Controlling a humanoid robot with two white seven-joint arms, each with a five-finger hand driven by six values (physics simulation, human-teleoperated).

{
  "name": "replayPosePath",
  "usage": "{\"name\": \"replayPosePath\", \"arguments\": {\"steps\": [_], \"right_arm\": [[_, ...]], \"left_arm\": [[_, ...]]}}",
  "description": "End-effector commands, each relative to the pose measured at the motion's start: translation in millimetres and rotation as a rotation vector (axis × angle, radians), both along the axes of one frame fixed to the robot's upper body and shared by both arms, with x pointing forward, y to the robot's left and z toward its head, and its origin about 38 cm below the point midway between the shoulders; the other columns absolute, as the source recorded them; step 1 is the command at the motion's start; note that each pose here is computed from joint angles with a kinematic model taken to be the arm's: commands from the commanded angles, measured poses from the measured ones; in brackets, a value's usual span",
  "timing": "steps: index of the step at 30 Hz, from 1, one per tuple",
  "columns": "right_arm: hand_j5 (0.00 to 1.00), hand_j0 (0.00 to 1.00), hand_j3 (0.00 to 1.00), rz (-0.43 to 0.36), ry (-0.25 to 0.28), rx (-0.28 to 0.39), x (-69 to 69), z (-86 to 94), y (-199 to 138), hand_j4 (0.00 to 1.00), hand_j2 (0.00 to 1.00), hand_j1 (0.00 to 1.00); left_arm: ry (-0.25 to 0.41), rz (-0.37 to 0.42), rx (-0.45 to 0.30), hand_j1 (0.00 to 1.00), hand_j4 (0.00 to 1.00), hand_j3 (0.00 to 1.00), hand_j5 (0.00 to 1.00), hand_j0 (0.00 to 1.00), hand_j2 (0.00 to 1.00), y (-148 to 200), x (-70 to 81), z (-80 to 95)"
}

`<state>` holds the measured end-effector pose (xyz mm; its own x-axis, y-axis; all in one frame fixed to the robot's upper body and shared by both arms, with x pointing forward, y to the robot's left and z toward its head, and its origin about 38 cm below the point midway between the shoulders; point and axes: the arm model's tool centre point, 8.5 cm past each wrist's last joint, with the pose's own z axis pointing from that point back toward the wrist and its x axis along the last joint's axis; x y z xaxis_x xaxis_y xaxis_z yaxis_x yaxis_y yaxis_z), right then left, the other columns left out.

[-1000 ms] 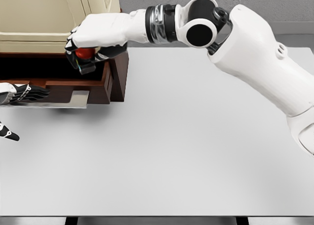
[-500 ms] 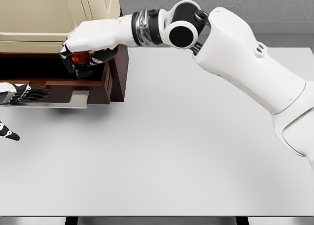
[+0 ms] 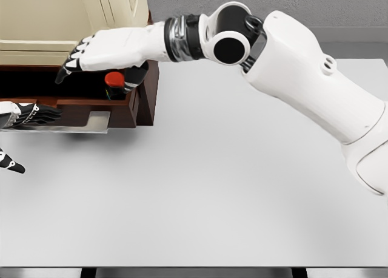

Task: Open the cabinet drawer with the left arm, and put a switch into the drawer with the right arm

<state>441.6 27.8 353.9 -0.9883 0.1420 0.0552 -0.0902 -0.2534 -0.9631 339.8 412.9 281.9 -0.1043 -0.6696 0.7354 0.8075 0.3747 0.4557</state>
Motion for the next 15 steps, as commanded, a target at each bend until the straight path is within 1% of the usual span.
{"name": "replayPosePath", "arguments": {"steps": [1, 2, 3, 4, 5, 6, 7, 8, 10, 12, 13, 14, 15], "right_arm": [[1.00, 1.00, 1.00, 0.075, -0.073, 0.002, -19.6, 12.4, -25.8, 1.00, 1.00, 1.00], [1.00, 1.00, 1.00, 0.104, -0.102, -0.009, -24.3, 13.4, -40.1, 1.00, 1.00, 1.00], [1.00, 1.00, 1.00, 0.114, -0.107, -0.015, -24.1, 9.4, -58.6, 1.00, 1.00, 1.00], [1.00, 1.00, 1.00, 0.114, -0.100, 0.001, -20.2, 6.9, -83.0, 1.00, 1.00, 1.00], [1.00, 1.00, 1.00, 0.081, -0.091, 0.015, -14.6, 3.8, -106.4, 1.00, 1.00, 1.00], [1.00, 1.00, 1.00, 0.031, -0.083, 0.020, -8.7, 1.9, -128.1, 1.00, 1.00, 1.00], [1.00, 1.00, 1.00, -0.006, -0.043, 0.039, -5.6, -1.9, -149.0, 1.00, 1.00, 1.00], [1.00, 1.00, 1.00, -0.048, -0.027, 0.039, -2.3, -6.0, -168.5, 1.00, 1.00, 1.00], [1.00, 1.00, 1.00, -0.140, -0.019, 0.043, 2.1, -9.9, -208.6, 1.00, 1.00, 1.00], [1.00, 1.00, 1.00, -0.213, 0.006, 0.044, 4.5, -20.7, -238.6, 1.00, 1.00, 1.00], [1.00, 1.00, 1.00, -0.245, 0.010, 0.057, 8.7, -20.3, -249.0, 1.00, 1.00, 1.00], [1.00, 1.00, 1.00, -0.290, 0.031, 0.040, 11.6, -28.7, -265.9, 1.00, 1.00, 1.00], [1.00, 1.00, 1.00, -0.311, 0.045, 0.025, 10.0, -35.8, -275.9, 1.00, 1.00, 1.00]], "left_arm": [[0.013, -0.018, -0.009, 1.00, 1.00, 1.00, 1.00, 1.00, 1.00, -4.2, -1.9, -6.2], [0.012, -0.018, -0.010, 1.00, 1.00, 1.00, 1.00, 1.00, 1.00, -4.3, -1.6, -6.4], [0.010, -0.020, -0.011, 1.00, 1.00, 1.00, 1.00, 1.00, 1.00, -4.5, -1.6, -6.2], [0.010, -0.022, -0.012, 1.00, 1.00, 1.00, 1.00, 1.00, 1.00, -5.0, -1.8, -6.1], [0.010, -0.023, -0.013, 1.00, 1.00, 1.00, 1.00, 1.00, 1.00, -5.4, -1.6, -6.4], [0.010, -0.023, -0.013, 1.00, 1.00, 1.00, 1.00, 1.00, 1.00, -5.4, -1.6, -6.4], [0.009, -0.024, -0.013, 1.00, 1.00, 1.00, 1.00, 1.00, 1.00, -5.5, -1.6, -6.3], [0.010, -0.023, -0.013, 1.00, 1.00, 1.00, 1.00, 1.00, 1.00, -5.4, -1.6, -6.4], [0.009, -0.024, -0.013, 1.00, 1.00, 1.00, 1.00, 1.00, 1.00, -5.5, -1.6, -6.3], [0.011, -0.024, -0.014, 1.00, 1.00, 1.00, 1.00, 1.00, 1.00, -5.9, -1.5, -6.7], [0.010, -0.025, -0.015, 0.98, 0.98, 0.98, 0.98, 0.98, 0.98, -6.0, -1.5, -6.6], [0.008, -0.026, -0.016, 0.97, 0.97, 0.97, 0.97, 0.97, 0.97, -6.4, -1.1, -6.3], [0.008, -0.029, -0.020, 0.96, 0.96, 0.96, 0.96, 0.96, 0.96, -7.8, -0.6, -7.1]]}}
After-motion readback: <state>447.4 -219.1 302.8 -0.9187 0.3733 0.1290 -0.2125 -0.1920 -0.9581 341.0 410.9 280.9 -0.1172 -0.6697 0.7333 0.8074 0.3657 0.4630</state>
